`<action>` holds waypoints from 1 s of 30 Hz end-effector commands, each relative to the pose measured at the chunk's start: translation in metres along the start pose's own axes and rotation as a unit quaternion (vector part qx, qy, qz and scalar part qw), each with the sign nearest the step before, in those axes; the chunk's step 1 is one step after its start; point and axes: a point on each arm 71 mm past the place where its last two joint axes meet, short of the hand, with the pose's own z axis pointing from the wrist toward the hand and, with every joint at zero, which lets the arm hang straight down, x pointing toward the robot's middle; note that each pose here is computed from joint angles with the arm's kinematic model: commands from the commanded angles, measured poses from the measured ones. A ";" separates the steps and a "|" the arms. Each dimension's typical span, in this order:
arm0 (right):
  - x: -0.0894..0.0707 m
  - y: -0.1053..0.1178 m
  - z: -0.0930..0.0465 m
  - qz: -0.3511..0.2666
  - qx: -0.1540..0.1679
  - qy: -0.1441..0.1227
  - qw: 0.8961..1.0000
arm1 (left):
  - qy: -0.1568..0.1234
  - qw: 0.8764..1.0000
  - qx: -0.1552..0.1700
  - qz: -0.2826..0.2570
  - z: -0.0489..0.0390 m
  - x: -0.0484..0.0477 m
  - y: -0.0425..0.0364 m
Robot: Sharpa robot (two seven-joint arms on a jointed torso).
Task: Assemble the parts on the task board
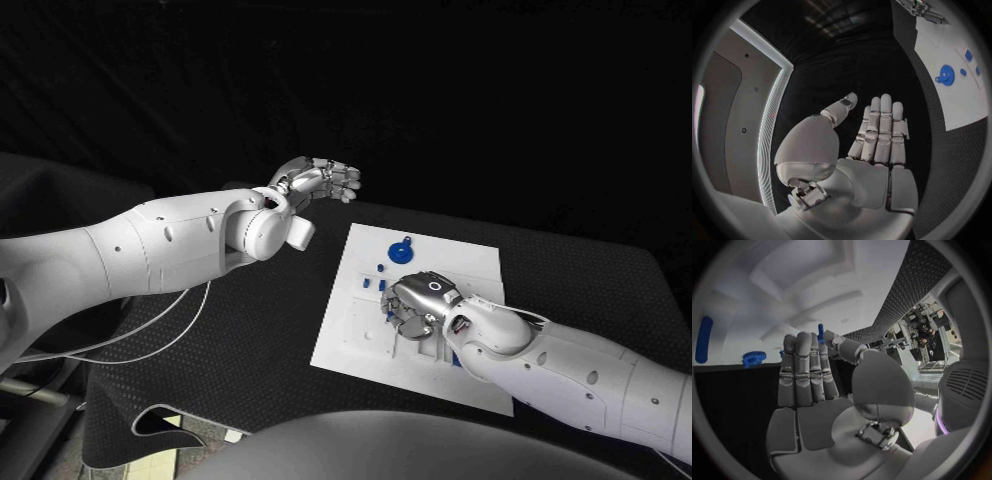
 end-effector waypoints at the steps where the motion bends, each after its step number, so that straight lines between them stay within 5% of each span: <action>1: 0.004 0.001 0.000 -0.006 -0.002 0.007 1.000 | 0.008 1.000 0.004 -0.005 0.0006 0.0026 -0.0017; 30: 0.007 0.005 0.002 -0.008 0.000 -0.005 1.000 | 0.009 1.000 0.003 -0.006 0.0004 0.0025 -0.0015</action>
